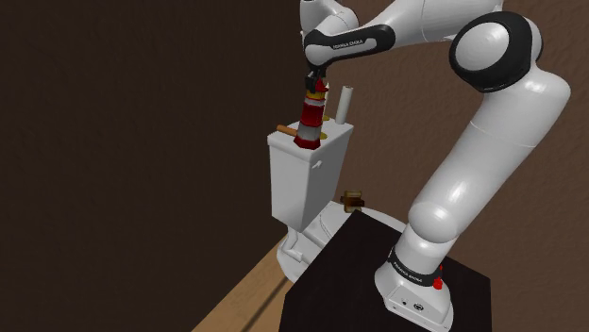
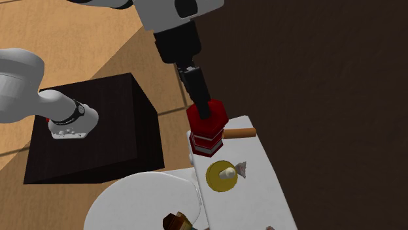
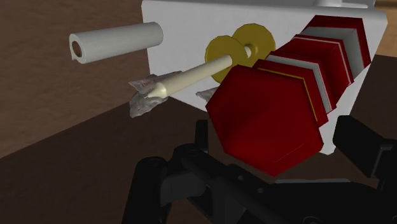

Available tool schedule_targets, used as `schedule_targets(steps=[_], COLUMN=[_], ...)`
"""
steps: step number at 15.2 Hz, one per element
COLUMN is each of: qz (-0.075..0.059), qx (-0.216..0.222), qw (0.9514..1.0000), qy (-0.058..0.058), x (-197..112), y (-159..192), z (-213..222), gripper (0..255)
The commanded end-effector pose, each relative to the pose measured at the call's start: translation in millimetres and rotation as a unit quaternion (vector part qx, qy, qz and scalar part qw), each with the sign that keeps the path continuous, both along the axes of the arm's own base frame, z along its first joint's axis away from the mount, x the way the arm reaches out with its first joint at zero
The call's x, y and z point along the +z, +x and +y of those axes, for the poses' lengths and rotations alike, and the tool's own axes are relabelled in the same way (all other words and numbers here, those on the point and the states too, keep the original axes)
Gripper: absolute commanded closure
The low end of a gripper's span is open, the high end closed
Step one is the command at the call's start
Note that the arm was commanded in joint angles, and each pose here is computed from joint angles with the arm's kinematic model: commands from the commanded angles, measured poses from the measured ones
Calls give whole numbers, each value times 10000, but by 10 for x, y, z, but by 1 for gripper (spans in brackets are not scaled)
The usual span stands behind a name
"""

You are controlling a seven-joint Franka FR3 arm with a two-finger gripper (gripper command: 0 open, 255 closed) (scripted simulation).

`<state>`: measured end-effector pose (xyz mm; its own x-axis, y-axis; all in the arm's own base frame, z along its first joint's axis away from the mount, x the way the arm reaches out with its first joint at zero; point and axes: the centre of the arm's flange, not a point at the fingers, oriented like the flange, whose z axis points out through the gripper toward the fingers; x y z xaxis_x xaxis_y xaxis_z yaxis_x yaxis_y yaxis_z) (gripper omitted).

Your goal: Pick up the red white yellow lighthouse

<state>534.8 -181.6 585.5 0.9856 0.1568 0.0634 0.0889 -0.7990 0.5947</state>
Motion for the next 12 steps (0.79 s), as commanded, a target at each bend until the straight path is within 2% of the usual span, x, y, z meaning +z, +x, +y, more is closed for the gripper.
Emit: schedule_targets(steps=[1,10,12], qz=[-2,-2,-2], qx=[1,1,1], qw=[10000,10000,10000], qy=[0,-1,-1], x=[-20,-21,85], y=[2,1,1], z=[7,0,0], gripper=[255,255,255])
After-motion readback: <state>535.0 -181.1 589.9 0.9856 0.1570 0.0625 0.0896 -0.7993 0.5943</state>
